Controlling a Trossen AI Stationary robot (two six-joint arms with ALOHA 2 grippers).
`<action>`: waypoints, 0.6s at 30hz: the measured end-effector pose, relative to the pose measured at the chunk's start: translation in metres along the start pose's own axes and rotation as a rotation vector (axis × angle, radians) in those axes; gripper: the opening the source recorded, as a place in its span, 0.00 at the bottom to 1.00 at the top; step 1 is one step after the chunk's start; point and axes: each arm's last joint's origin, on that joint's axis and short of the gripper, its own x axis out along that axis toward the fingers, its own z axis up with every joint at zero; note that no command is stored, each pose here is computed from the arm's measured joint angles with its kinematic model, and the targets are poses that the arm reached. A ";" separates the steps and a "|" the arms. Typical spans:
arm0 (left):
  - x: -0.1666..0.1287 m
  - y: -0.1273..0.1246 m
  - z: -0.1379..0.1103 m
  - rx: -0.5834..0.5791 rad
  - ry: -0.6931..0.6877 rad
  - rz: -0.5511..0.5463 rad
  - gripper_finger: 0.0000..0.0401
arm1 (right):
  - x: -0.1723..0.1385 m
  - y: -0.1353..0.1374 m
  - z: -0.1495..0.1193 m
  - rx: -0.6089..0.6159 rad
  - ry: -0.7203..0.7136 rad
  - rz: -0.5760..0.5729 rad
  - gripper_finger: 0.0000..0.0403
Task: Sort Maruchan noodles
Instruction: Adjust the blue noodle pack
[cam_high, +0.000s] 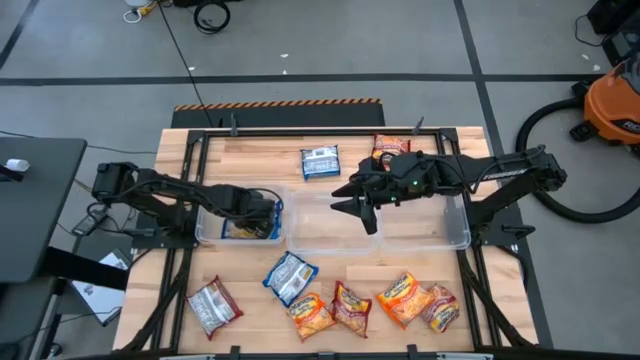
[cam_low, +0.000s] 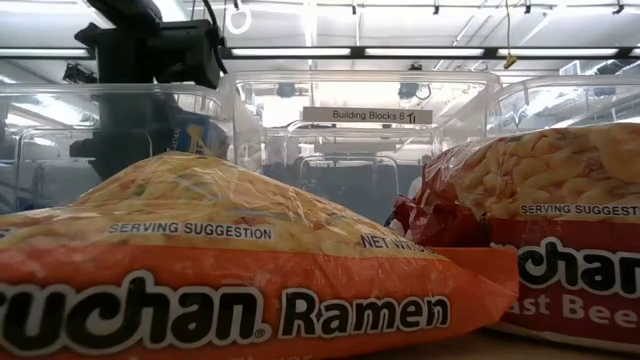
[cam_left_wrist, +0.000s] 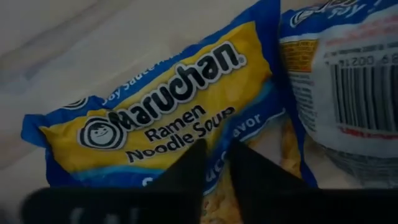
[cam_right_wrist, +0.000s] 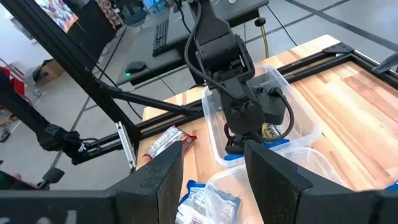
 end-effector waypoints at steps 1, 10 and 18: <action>-0.002 0.001 0.000 0.000 0.000 0.000 0.10 | 0.000 0.000 0.000 -0.001 0.000 0.000 0.44; -0.034 0.011 0.001 -0.019 -0.007 -0.005 0.01 | -0.001 0.002 0.000 -0.003 0.007 0.021 0.44; -0.070 0.015 0.004 -0.032 -0.083 -0.094 0.01 | -0.001 0.003 -0.002 -0.006 0.017 0.025 0.44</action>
